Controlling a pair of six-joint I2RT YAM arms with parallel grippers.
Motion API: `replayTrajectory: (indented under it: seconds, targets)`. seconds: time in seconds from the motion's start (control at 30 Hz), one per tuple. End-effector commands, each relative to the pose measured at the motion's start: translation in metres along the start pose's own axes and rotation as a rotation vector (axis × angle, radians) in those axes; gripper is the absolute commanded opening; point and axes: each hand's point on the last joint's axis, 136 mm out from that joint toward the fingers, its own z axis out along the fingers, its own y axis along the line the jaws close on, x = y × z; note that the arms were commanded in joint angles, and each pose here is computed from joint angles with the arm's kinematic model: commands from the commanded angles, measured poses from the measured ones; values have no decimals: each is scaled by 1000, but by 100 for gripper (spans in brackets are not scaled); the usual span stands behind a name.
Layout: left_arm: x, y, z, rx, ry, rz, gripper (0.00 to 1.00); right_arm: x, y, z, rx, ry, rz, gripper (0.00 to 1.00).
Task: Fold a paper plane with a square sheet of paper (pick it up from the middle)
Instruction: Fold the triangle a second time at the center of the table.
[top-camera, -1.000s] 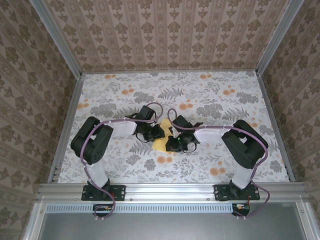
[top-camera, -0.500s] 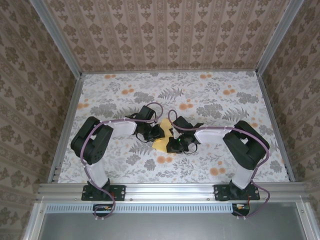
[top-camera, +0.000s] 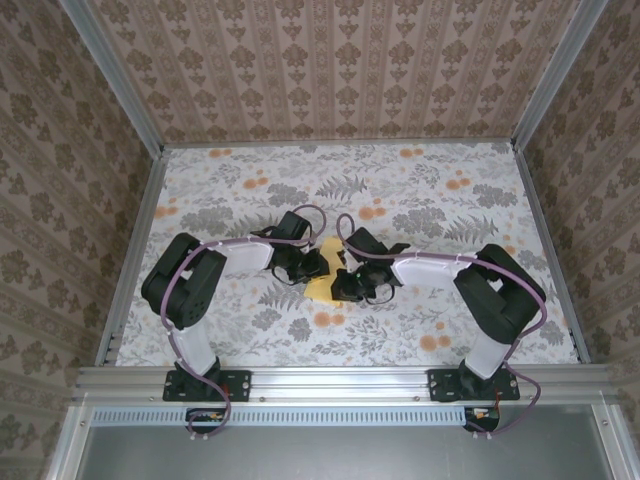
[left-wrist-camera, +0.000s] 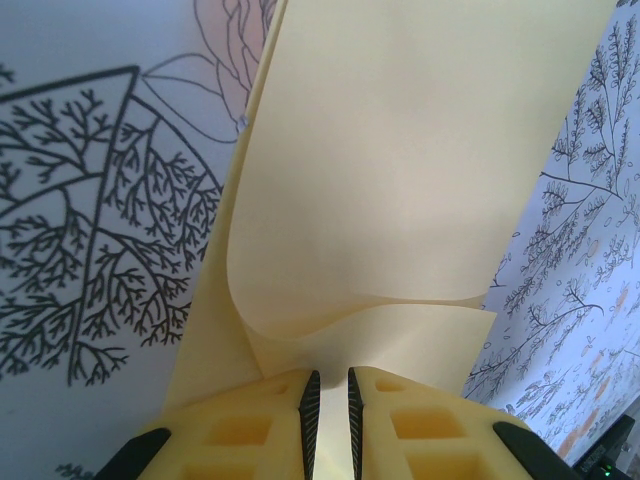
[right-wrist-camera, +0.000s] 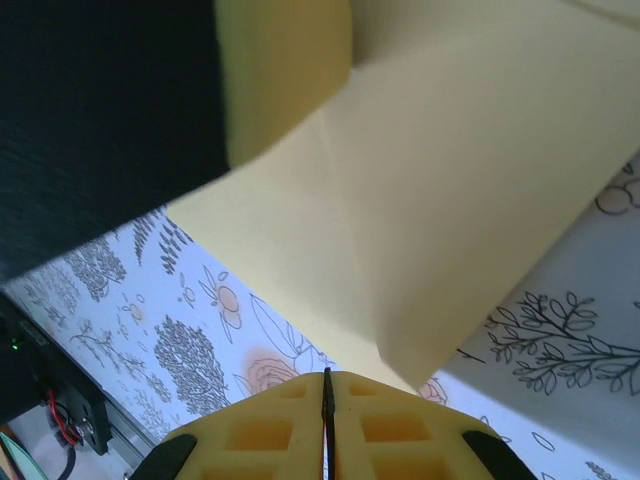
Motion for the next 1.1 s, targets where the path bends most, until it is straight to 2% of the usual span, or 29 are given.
replayTrajectory:
  seconds: [0.0, 0.2, 0.53, 0.8, 1.07]
  targets:
    - [17, 30, 5, -96, 51, -63, 21, -2, -6, 6, 29, 10, 13, 10]
    - [15, 22, 2, -73, 48, -45, 21, 5, -23, 18, 78, 42, 38, 9]
    - [9, -32, -29, 108, -39, 97, 20, 12, -39, 25, 129, 67, 60, 9]
    - [21, -30, -15, 122, 10, 75, 13, 13, -40, 24, 133, 68, 58, 8]
    - [29, -19, 2, 98, 59, 42, 11, 12, -37, 24, 121, 66, 60, 6]
